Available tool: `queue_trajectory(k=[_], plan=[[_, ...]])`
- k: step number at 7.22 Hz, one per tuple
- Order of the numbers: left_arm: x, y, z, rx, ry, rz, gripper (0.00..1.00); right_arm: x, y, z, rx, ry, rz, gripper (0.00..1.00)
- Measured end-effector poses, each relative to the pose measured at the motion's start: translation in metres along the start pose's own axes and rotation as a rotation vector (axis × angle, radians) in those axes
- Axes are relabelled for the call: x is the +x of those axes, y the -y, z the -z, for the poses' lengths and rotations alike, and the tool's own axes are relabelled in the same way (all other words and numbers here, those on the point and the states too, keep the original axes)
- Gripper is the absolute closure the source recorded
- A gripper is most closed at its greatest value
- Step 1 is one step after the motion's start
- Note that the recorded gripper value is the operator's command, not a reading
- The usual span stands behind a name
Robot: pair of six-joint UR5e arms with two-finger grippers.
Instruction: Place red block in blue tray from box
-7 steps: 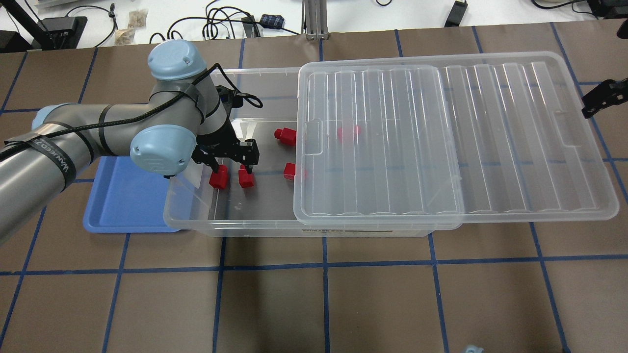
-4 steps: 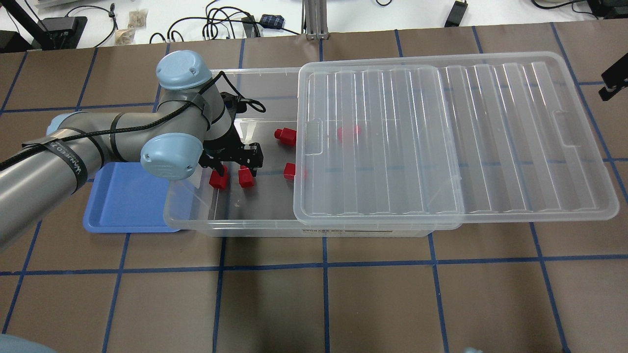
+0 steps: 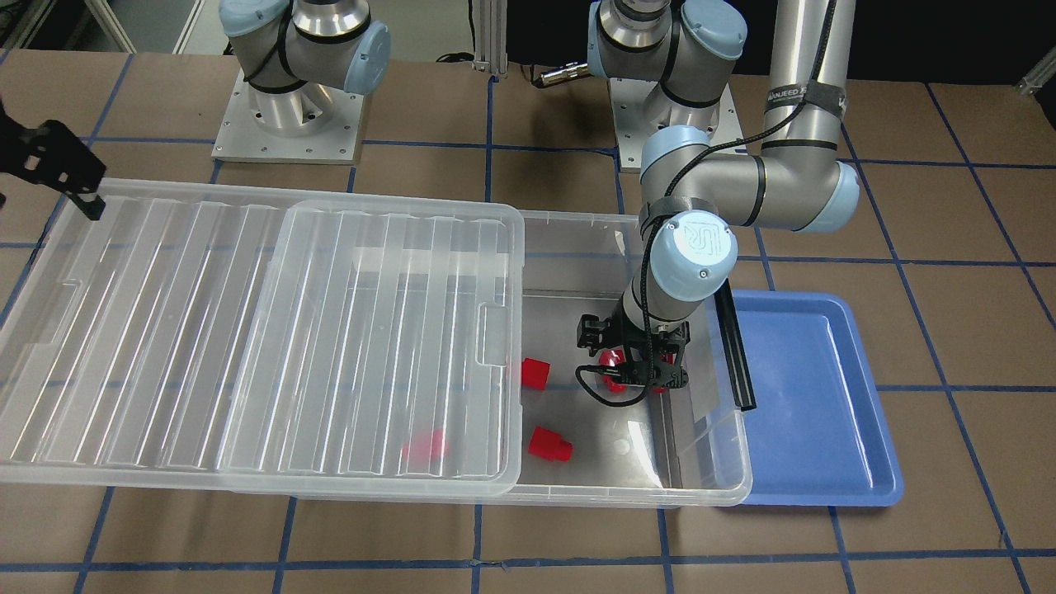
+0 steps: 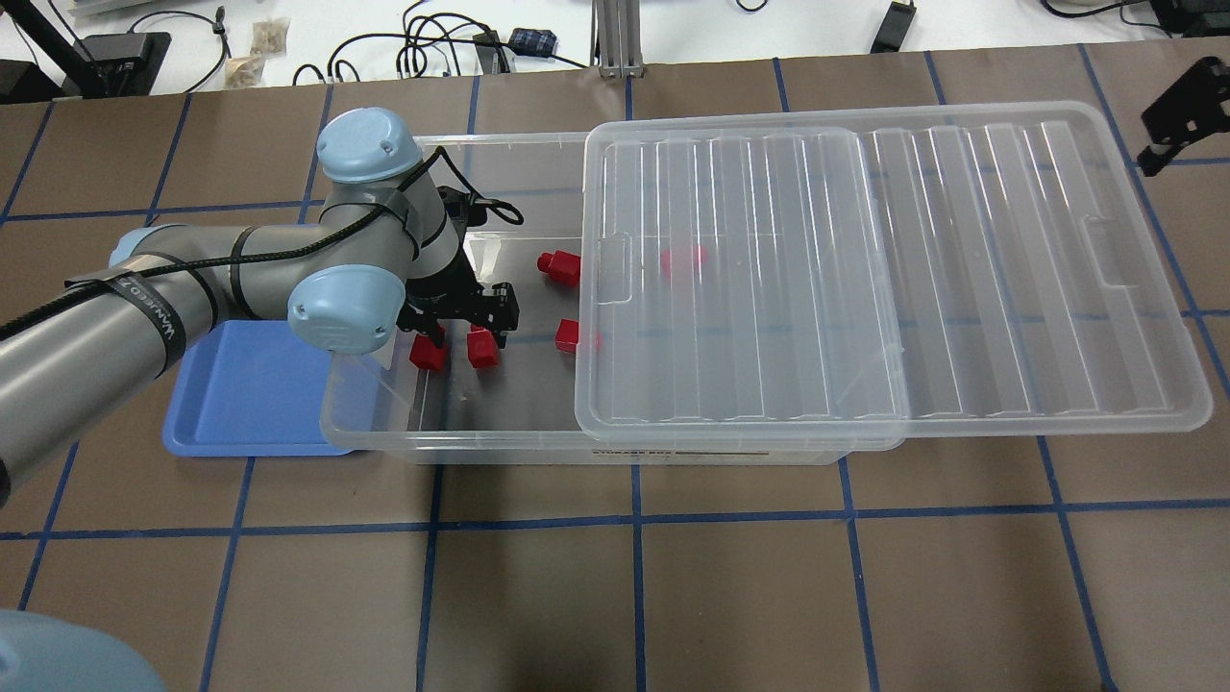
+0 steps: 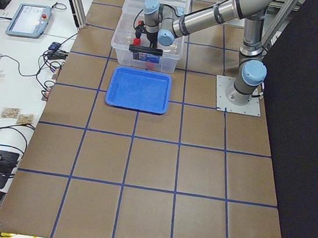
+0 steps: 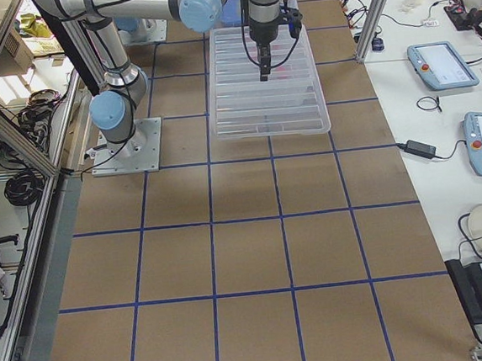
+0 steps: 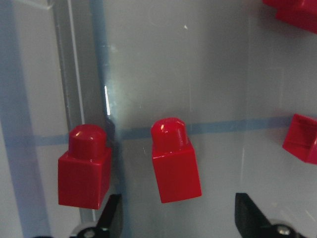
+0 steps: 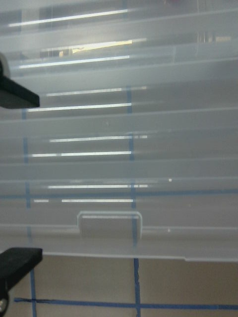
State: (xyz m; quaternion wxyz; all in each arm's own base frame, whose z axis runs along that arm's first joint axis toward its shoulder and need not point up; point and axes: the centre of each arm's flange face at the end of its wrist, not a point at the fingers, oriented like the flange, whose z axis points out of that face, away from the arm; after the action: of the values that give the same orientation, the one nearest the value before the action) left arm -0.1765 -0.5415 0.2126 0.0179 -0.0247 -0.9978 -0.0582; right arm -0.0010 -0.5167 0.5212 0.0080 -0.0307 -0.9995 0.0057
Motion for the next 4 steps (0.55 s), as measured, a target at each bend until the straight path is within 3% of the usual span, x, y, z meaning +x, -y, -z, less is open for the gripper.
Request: queue_trajectory(k=[3,4], plan=[[-0.001,0.003,-0.014,-0.021,0.000,0.004,0.21,-0.096,-0.015,0.001,0.004,-0.005,-0.082,0.00],[-0.001,0.004,-0.018,-0.027,0.000,0.004,0.26,-0.107,-0.017,0.001,0.005,-0.004,-0.093,0.00]])
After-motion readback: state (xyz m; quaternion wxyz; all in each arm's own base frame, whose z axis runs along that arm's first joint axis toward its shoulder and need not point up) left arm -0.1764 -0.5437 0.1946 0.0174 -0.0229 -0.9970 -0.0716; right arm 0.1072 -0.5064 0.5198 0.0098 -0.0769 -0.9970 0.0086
